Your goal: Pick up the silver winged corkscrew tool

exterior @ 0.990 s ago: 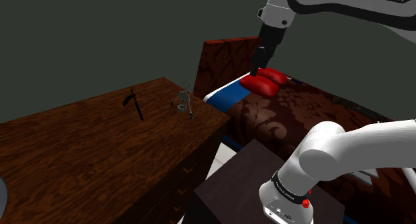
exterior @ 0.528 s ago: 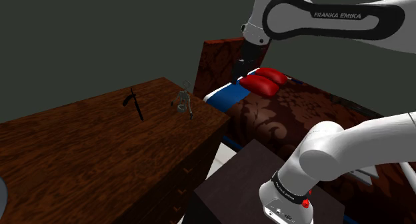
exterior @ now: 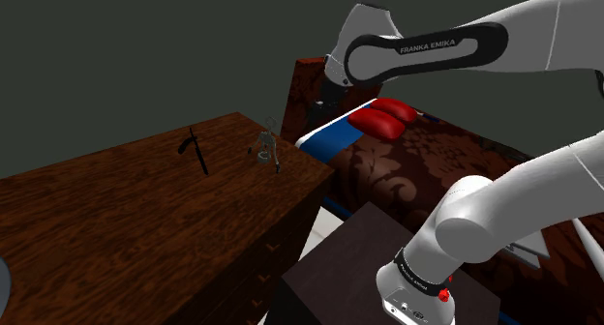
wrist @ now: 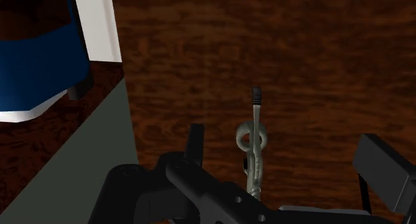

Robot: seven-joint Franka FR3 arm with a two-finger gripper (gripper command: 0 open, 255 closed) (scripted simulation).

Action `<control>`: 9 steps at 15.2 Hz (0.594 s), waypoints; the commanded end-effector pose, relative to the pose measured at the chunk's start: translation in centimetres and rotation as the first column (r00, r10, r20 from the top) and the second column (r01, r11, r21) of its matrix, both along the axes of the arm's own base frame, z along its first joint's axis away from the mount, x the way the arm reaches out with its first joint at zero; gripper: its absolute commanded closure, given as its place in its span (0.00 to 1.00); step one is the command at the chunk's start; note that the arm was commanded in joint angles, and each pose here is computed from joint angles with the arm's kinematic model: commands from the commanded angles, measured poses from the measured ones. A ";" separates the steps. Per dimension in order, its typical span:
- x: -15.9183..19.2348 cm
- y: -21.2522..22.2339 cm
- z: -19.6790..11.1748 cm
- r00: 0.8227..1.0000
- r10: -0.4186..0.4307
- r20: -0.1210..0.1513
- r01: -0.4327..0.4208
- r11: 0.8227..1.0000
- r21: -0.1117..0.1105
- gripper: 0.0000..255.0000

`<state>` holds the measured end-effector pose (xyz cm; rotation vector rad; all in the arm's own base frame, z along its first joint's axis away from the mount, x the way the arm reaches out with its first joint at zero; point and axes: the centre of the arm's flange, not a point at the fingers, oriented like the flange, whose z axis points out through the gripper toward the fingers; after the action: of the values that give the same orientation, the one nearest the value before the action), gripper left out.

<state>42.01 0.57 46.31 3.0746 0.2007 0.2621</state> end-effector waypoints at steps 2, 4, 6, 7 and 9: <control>2.5 0.5 -2.7 0.999 0.004 0.042 -0.005 1.000 0.018 0.00; 4.2 0.7 -4.3 0.998 0.006 0.068 -0.008 1.000 0.030 0.00; 6.0 1.0 -5.9 0.996 0.008 0.093 -0.012 0.999 0.042 0.00; 6.9 1.2 -6.7 0.994 0.009 0.106 -0.014 0.999 0.047 0.00; 8.7 1.5 -8.2 0.991 0.010 0.132 -0.018 0.998 0.059 0.00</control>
<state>49.61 2.08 38.93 3.0998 0.2126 0.4519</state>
